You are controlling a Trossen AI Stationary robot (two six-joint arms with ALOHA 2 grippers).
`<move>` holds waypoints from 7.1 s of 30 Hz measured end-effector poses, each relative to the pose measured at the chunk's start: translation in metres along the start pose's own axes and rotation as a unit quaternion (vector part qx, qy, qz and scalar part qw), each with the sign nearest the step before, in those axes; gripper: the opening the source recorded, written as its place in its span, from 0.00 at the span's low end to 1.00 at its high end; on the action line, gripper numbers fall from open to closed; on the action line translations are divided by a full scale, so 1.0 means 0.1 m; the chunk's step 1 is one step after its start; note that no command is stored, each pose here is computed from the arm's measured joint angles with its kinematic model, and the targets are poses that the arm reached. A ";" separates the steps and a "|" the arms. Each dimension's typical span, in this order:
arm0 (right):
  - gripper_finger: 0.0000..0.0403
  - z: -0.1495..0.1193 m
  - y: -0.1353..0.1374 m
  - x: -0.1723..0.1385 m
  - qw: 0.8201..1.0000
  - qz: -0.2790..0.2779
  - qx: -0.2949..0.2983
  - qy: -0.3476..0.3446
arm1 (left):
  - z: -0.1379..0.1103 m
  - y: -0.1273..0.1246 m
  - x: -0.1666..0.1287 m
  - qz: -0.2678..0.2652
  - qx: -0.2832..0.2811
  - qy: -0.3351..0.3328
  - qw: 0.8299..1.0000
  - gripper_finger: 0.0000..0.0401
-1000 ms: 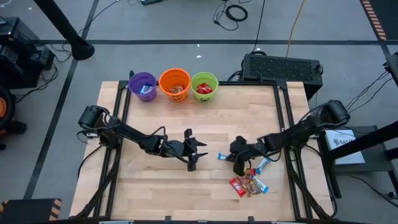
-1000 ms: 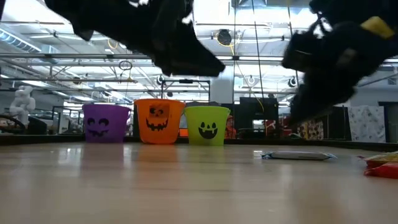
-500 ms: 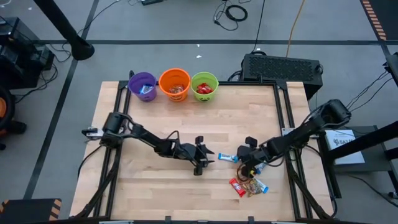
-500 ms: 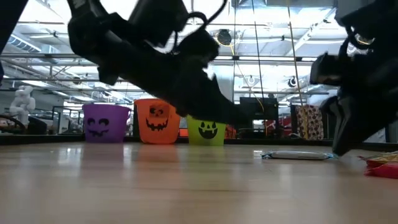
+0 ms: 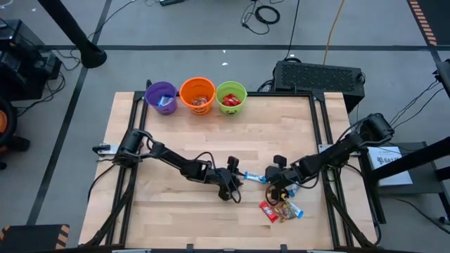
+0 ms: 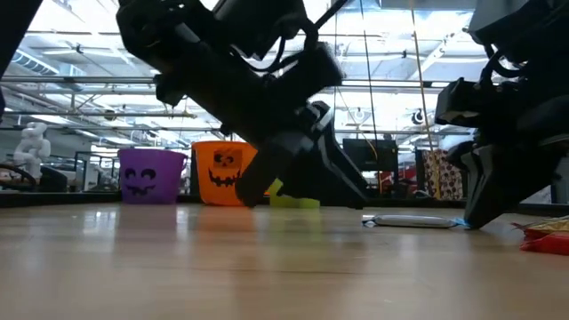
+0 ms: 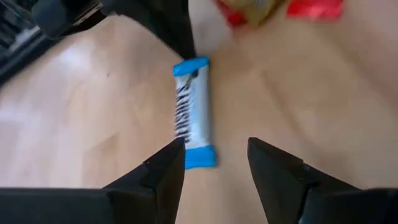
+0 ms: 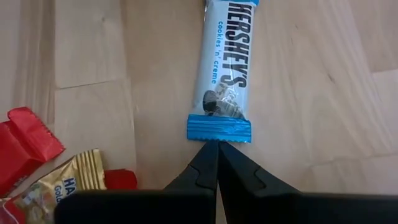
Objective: Sort candy by brand, put in halloween buckets
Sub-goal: Put the white chocolate bar into the violet bucket
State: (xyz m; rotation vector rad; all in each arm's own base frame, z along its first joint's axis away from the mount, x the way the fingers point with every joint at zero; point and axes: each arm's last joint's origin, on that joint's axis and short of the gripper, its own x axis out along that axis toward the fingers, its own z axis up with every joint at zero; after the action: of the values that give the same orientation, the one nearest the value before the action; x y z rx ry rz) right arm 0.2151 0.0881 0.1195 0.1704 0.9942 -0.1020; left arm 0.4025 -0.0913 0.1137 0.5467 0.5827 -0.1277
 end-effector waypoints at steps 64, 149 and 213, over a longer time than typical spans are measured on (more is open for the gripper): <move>0.01 0.02 -0.02 0.01 0.999 0.007 -0.040 0.002 | -0.36 0.50 0.24 -0.128 -0.150 -0.027 0.980 0.01; 0.50 0.03 0.14 0.02 0.959 -0.134 -0.238 -0.077 | -0.41 0.58 0.13 -0.164 -0.175 0.027 0.970 0.05; 0.00 0.09 -0.03 0.22 0.937 -0.146 -0.315 -0.031 | -0.38 0.62 0.11 -0.117 -0.067 0.019 0.991 0.05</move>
State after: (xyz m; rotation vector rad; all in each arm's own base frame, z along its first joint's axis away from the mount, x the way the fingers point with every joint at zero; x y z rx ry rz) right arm 0.2336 0.0834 0.1053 -0.5683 0.9399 -0.0544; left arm 0.4094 -0.0180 0.1096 0.3497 0.6870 -0.2980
